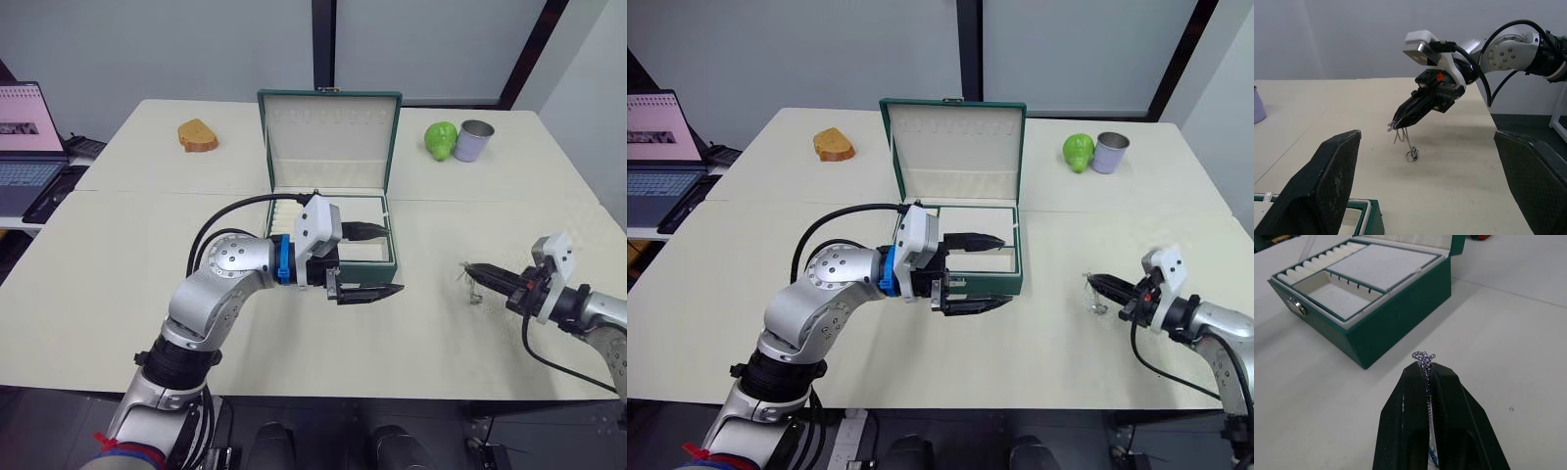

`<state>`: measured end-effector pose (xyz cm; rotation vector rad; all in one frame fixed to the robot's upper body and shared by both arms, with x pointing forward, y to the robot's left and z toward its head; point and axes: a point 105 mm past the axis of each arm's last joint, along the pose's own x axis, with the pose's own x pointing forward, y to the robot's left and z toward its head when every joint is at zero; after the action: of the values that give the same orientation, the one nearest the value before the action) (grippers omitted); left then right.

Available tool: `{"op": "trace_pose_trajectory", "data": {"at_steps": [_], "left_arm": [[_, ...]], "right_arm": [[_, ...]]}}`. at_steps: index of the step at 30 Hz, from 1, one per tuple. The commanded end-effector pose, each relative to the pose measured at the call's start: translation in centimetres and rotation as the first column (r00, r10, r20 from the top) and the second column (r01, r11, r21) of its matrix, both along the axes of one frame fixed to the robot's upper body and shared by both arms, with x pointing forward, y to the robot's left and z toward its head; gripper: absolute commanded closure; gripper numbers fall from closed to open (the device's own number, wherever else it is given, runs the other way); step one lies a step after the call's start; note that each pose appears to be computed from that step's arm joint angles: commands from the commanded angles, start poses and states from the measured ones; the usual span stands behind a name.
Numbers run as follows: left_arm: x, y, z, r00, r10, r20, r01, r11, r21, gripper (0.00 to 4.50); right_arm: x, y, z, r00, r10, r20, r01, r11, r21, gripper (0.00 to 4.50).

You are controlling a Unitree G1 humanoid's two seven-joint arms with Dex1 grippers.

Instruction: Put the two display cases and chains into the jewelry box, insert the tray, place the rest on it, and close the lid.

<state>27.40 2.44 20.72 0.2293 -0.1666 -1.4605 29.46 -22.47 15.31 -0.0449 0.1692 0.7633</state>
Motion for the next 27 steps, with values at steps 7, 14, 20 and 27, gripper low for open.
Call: {"op": "trace_pose_trajectory", "data": {"at_steps": [7,14,20,27], "left_arm": [[-0.2,-0.2,0.1,1.0,0.011,0.008,-0.011,1.0,-0.018,0.0],[0.4,0.2,0.4,0.997,0.077,0.02,-0.076,0.995,-0.067,0.0],[1.1,1.6,0.7,0.982,0.189,0.018,-0.185,0.975,-0.124,0.0],[0.9,5.7,0.0,0.917,0.399,-0.019,-0.396,0.899,-0.187,0.0]], "right_arm": [[0.8,2.3,6.1,0.985,0.088,0.149,-0.096,0.994,0.048,4.5],[1.7,4.3,9.4,0.958,0.17,0.23,-0.187,0.981,0.053,4.5],[1.6,5.9,11.5,0.93,0.246,0.273,-0.265,0.963,0.036,4.5],[1.4,8.4,13.1,0.878,0.379,0.293,-0.385,0.922,-0.04,4.5]]}}
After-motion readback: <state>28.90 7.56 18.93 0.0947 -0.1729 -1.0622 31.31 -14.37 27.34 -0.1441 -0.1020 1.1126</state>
